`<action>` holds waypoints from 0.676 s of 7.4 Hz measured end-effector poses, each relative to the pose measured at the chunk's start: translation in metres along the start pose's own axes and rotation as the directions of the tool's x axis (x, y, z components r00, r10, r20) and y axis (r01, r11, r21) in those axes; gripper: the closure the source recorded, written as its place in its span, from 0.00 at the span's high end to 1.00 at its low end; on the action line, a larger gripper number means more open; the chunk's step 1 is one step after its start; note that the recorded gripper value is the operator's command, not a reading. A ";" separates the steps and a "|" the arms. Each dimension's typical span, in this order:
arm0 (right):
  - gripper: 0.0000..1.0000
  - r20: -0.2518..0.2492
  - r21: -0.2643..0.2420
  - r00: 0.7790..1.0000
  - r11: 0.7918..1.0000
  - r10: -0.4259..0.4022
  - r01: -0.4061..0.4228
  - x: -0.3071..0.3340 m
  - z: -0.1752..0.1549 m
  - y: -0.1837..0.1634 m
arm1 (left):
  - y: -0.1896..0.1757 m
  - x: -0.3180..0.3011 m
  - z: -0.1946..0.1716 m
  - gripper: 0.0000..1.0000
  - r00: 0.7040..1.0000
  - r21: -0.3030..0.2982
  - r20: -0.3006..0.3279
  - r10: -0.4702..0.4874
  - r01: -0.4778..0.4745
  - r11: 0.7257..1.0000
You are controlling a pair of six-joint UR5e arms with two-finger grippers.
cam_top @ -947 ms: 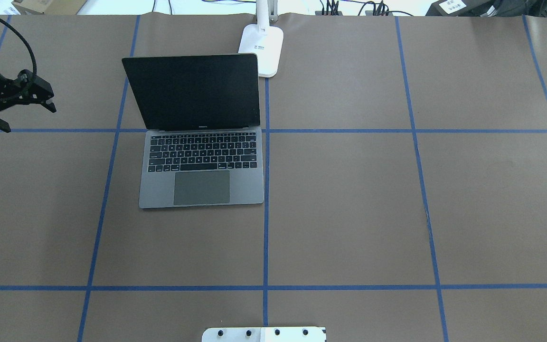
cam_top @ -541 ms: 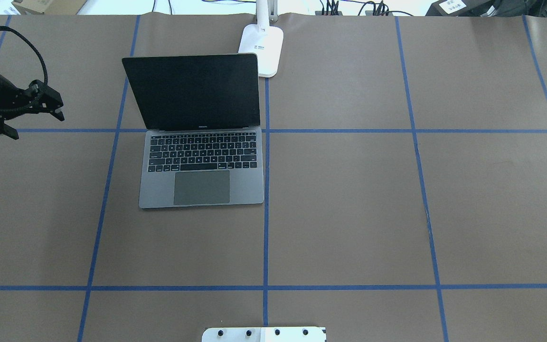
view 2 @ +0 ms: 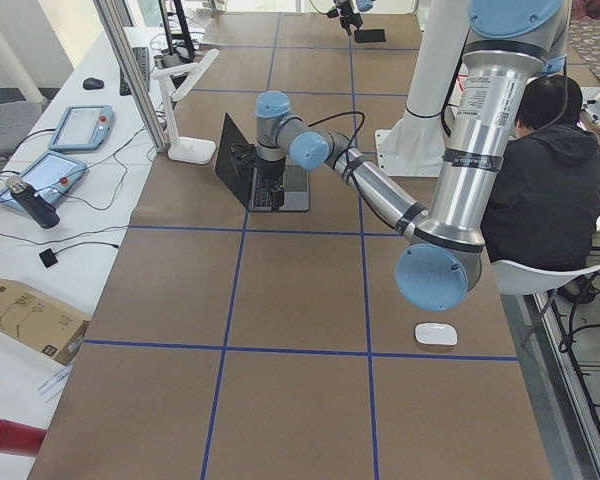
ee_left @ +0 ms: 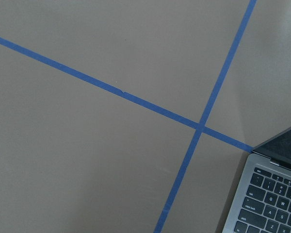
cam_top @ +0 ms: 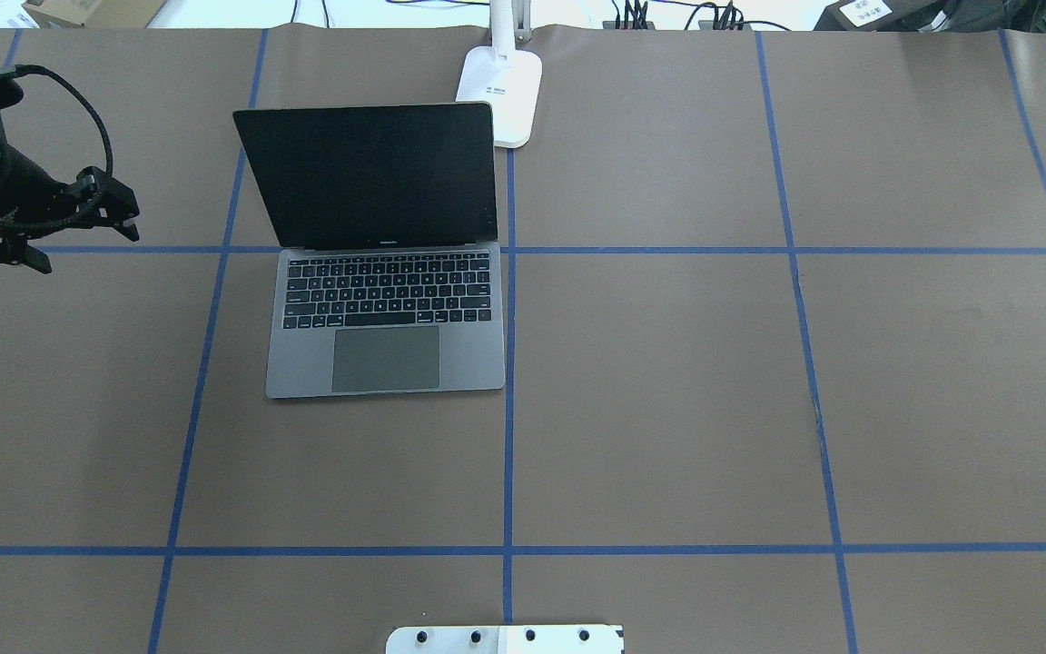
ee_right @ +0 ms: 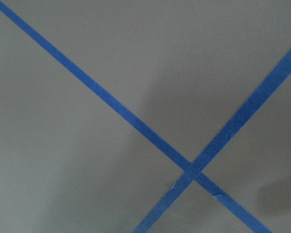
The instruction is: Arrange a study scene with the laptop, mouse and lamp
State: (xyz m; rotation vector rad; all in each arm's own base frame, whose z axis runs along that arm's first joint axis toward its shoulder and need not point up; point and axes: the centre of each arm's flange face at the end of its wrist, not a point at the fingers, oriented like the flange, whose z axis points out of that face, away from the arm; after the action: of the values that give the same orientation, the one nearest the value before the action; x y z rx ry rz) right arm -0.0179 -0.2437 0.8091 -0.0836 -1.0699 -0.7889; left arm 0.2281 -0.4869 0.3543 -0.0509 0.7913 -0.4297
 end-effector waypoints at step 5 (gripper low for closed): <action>1.00 -0.018 -0.076 0.999 0.997 -0.034 0.033 0.034 -0.010 0.013 | 0.004 0.007 0.000 1.00 1.000 -0.003 -0.007 0.010 -0.010 1.000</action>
State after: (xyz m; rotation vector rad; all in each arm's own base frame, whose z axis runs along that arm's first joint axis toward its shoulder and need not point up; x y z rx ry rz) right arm 0.0056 -0.2573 0.8353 -0.1225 -1.0258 -0.8592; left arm 0.2337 -0.4860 0.3487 -0.0485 0.7983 -0.4195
